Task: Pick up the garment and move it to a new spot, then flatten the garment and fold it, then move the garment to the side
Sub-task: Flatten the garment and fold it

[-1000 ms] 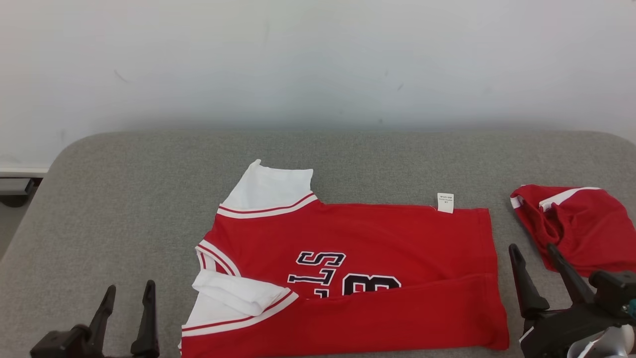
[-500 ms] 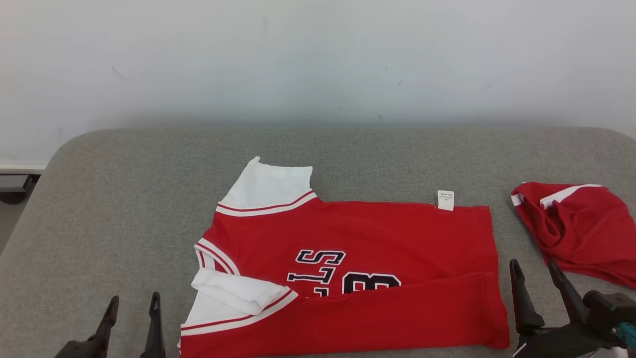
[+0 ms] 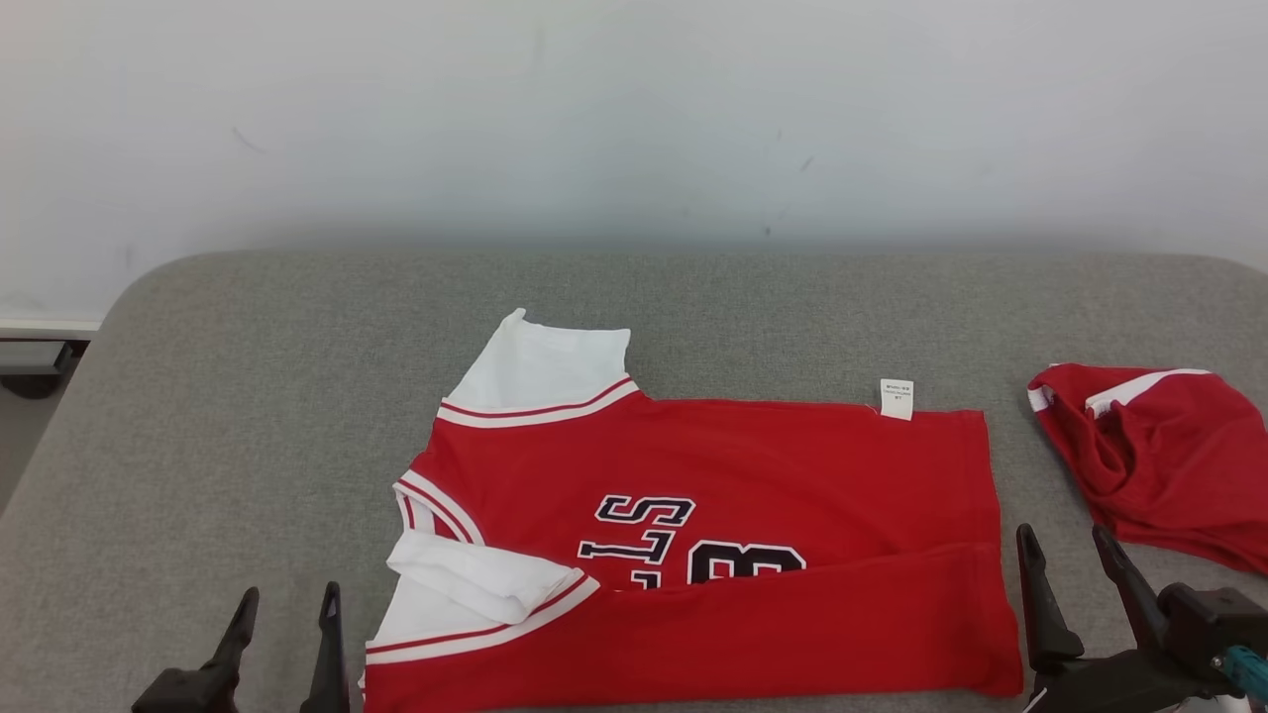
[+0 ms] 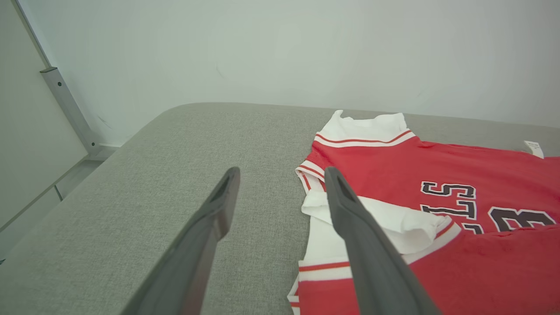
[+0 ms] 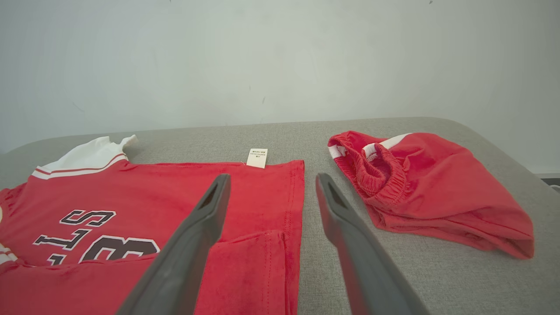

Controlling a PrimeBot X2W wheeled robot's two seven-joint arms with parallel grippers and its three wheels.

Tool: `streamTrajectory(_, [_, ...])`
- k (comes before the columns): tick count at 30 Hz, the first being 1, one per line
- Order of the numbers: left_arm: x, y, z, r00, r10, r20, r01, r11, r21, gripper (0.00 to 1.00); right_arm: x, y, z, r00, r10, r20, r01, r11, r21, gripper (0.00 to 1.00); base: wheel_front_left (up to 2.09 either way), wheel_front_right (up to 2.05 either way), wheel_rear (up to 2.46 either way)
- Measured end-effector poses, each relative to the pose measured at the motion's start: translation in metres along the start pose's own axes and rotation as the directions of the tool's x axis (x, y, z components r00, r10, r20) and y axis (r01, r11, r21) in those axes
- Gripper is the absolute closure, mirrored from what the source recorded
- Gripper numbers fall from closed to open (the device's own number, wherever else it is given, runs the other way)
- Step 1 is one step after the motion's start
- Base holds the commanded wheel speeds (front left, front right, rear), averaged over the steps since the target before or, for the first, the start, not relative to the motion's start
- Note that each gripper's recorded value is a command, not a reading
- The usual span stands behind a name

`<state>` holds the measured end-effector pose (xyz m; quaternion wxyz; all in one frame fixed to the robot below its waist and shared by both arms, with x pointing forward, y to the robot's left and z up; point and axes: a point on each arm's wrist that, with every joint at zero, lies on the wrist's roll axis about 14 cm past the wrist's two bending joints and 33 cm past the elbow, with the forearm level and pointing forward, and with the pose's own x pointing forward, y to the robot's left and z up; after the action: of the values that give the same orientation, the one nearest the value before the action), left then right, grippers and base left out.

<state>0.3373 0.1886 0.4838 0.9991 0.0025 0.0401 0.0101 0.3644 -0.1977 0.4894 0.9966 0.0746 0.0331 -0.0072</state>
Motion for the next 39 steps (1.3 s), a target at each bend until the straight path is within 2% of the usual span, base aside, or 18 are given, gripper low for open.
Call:
streamTrajectory(7, [0.009, -0.011, 0.005, 0.998, -0.059, -0.009, 0.060, 0.998, 0.003, 0.00, 0.007, 0.002, -0.001, 1.000, 0.001, -0.011, -0.001, 1.000, 0.002, 0.00, 0.00, 0.00, 0.00])
streamTrajectory(13, [0.051, -0.026, 0.042, 0.986, -0.161, 0.053, 0.160, 0.987, 0.030, 0.00, 0.034, 0.003, 0.016, 1.000, 0.004, 0.011, -0.004, 1.000, -0.012, 0.00, 0.00, 0.00, 0.00])
streamTrajectory(18, [0.085, -0.040, 0.050, 0.971, -0.239, 0.019, 0.239, 0.971, 0.026, 0.00, 0.058, 0.004, 0.014, 1.000, 0.005, -0.029, -0.006, 1.000, -0.020, 0.00, 0.00, 0.00, 0.00])
streamTrajectory(21, [0.103, -0.049, 0.041, 0.956, -0.291, -0.044, 0.293, 0.954, 0.064, 0.00, 0.073, 0.004, 0.008, 0.998, 0.002, -0.070, -0.004, 1.000, -0.024, 0.00, 0.00, 0.00, 0.00])
streamTrajectory(30, [0.160, -0.067, 0.028, 0.930, -0.336, -0.149, 0.346, 0.937, 0.046, 0.00, 0.113, -0.007, -0.017, 0.981, -0.034, -0.192, 0.024, 0.998, -0.051, 0.00, 0.00, 0.00, 0.00])
streamTrajectory(39, [0.205, -0.066, 0.006, 0.911, -0.319, -0.261, 0.328, 0.945, -0.012, 0.00, 0.142, -0.003, -0.048, 0.952, -0.038, -0.304, 0.021, 0.998, -0.060, 0.00, 0.00, 0.00, 0.00])
